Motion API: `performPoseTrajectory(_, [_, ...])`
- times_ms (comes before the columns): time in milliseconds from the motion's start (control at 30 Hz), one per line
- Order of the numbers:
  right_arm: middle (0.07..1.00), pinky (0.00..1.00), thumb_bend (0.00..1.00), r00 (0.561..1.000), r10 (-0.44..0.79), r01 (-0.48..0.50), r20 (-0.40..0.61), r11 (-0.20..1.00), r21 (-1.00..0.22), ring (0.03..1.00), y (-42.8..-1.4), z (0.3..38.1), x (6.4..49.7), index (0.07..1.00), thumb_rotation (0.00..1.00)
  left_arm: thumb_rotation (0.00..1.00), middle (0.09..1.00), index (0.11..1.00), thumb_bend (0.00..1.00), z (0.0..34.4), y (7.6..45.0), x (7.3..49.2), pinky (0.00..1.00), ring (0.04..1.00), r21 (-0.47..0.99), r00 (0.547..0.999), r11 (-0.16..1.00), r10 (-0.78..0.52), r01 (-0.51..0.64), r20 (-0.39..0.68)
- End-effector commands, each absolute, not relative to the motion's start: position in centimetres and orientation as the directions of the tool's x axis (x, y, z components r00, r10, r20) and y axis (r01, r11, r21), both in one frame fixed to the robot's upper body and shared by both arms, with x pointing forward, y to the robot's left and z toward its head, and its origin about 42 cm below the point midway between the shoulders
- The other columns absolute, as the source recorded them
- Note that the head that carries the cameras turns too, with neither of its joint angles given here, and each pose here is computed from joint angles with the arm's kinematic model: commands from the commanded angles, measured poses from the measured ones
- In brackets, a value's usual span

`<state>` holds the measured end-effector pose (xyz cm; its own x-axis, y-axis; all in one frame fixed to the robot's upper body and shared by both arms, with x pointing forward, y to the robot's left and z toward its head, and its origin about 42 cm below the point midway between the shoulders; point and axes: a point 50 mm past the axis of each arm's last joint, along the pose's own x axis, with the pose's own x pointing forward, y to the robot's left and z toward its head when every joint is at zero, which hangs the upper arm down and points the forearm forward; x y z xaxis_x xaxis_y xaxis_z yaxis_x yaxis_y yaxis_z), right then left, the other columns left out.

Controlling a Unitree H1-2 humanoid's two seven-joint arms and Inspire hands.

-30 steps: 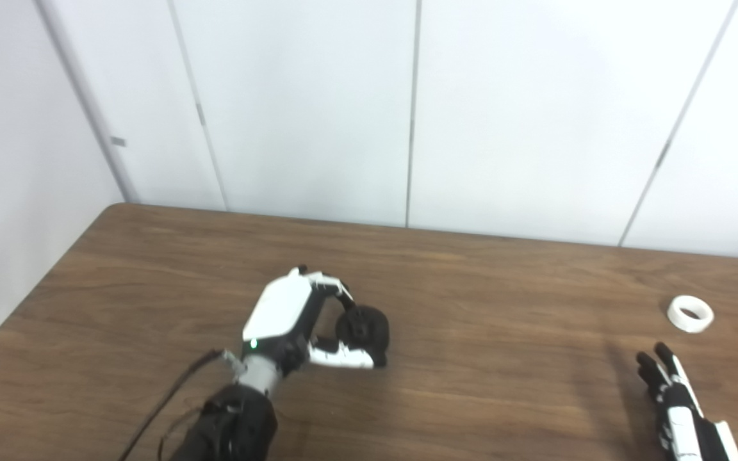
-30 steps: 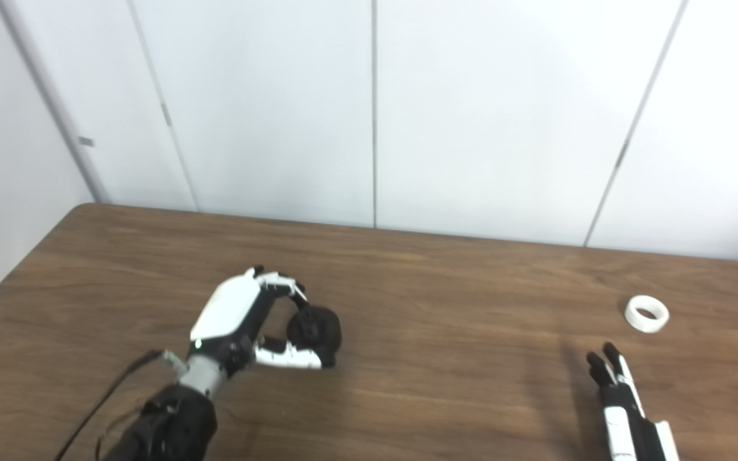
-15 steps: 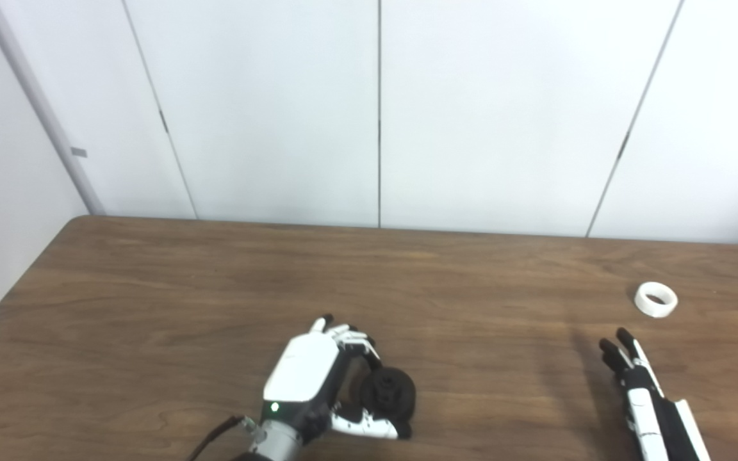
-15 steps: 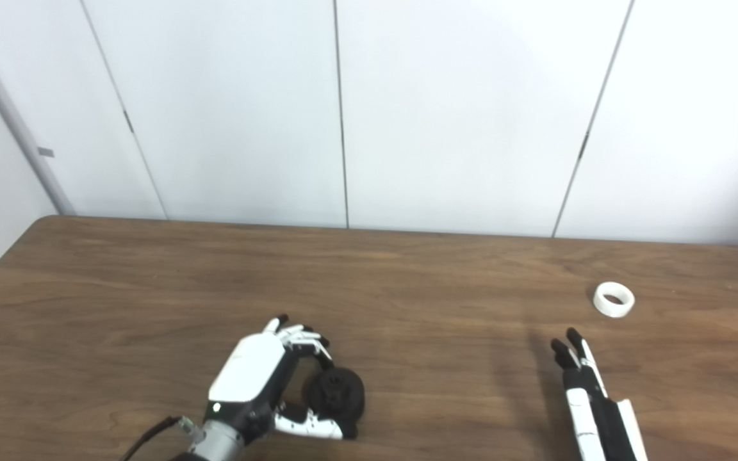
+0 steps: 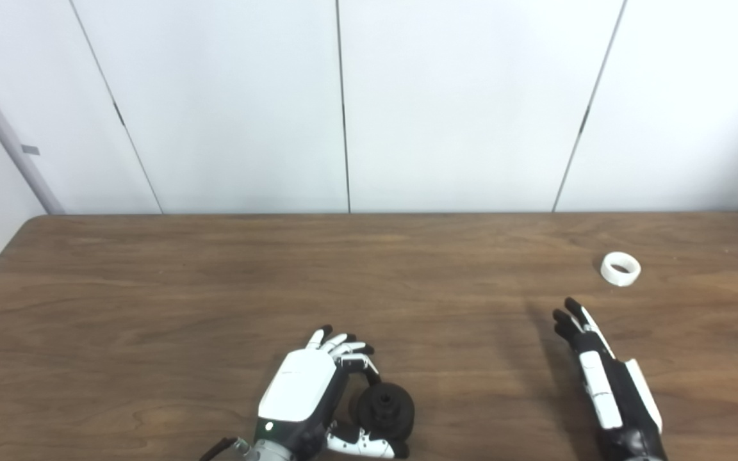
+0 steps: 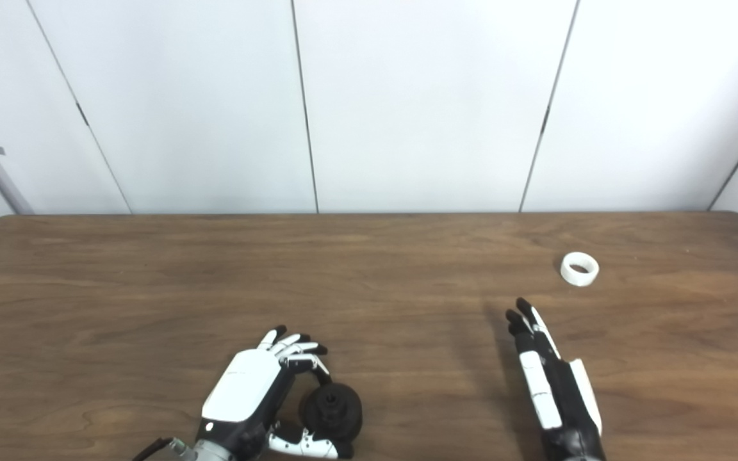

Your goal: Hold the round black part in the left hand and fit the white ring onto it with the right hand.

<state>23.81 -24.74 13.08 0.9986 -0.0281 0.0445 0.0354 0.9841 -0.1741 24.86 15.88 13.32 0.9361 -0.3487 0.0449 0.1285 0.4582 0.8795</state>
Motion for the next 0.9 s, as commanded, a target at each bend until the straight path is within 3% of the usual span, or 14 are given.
performPoseTrajectory(0, [0.912,1.0,0.53,0.995,-0.027,0.041,0.101,0.989,-0.143,0.934,-23.9,14.6,24.1,0.95,1.0,0.06,0.814,0.484,0.52,13.3,15.7,24.7,1.0,0.902,0.889,0.93,0.442,-0.364,0.123,0.053])
performPoseTrajectory(400, [0.916,1.0,0.56,0.989,-0.057,0.08,0.136,0.983,-0.167,0.944,-25.1,16.8,25.3,0.946,0.98,0.06,0.813,0.485,0.52,12.6,15.6,24.6,1.0,0.907,0.898,0.926,0.421,-0.375,0.13,0.042])
performPoseTrajectory(500, [0.909,0.97,0.54,0.984,-0.08,0.113,0.159,0.971,-0.212,0.927,-25.9,17.7,25.8,0.925,0.89,0.06,0.813,0.485,0.52,12.4,15.7,24.7,1.0,0.904,0.9,0.925,0.417,-0.378,0.129,0.043])
performPoseTrajectory(533, [0.899,0.91,0.54,0.982,-0.093,0.132,0.165,0.962,-0.238,0.909,-26.2,18.0,26.0,0.914,0.85,0.06,0.813,0.485,0.52,12.4,15.7,24.7,1.0,0.905,0.901,0.924,0.414,-0.38,0.128,0.043])
performPoseTrajectory(667, [0.867,0.82,0.61,0.973,-0.146,0.195,0.181,0.935,-0.297,0.866,-27.4,19.3,26.7,0.869,0.69,0.06,0.809,0.485,0.52,12.3,16.0,24.7,1.0,0.902,0.905,0.922,0.408,-0.384,0.124,0.047])
performPoseTrajectory(867, [0.881,0.87,0.73,0.959,-0.197,0.262,0.202,0.889,-0.375,0.88,-29.7,21.4,28.5,0.84,0.56,0.06,0.809,0.485,0.52,12.3,16.4,24.8,1.0,0.904,0.903,0.922,0.407,-0.385,0.136,0.035])
